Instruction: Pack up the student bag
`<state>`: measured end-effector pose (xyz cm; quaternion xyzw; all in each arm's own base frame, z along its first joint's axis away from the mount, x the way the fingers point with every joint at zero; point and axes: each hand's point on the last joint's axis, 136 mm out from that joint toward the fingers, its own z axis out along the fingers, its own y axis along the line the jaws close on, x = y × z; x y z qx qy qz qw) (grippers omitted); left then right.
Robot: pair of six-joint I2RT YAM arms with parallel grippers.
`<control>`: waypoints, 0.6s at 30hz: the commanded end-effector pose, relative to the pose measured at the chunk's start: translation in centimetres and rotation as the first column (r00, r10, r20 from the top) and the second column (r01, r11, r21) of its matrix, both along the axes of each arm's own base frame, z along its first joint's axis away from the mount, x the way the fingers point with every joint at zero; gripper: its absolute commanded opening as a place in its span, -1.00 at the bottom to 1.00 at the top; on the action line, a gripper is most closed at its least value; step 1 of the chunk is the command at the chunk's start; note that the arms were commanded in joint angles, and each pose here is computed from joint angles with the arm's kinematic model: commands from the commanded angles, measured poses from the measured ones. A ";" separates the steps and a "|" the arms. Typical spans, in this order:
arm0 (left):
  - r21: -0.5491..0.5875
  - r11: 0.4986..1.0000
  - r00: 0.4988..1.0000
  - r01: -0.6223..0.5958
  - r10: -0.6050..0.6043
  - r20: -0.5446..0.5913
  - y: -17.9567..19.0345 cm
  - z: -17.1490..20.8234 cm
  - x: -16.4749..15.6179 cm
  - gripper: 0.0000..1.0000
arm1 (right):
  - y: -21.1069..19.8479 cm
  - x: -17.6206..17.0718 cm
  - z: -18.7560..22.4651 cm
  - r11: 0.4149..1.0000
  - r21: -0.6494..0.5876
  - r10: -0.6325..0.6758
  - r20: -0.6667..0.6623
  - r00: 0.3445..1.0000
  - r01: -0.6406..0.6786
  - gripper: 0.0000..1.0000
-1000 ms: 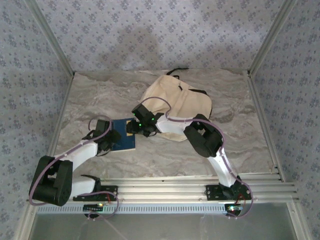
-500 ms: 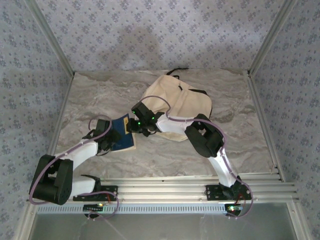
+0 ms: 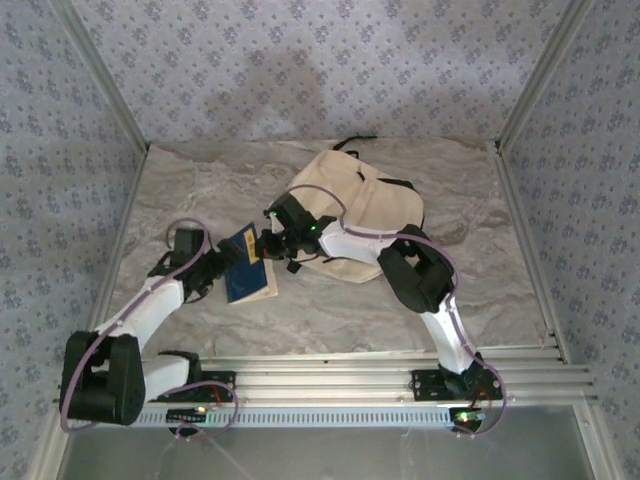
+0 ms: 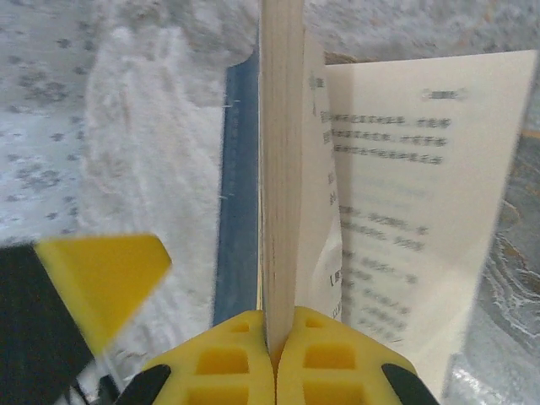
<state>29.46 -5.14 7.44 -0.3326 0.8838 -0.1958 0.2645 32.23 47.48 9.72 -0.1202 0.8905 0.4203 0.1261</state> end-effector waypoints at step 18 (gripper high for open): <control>-0.341 0.888 0.857 0.307 -0.102 0.505 -5.6 14.1 5.2 0.88 | -3.8 2.2 15.0 0.899 0.430 0.048 0.082 0.995 -0.079 -1.00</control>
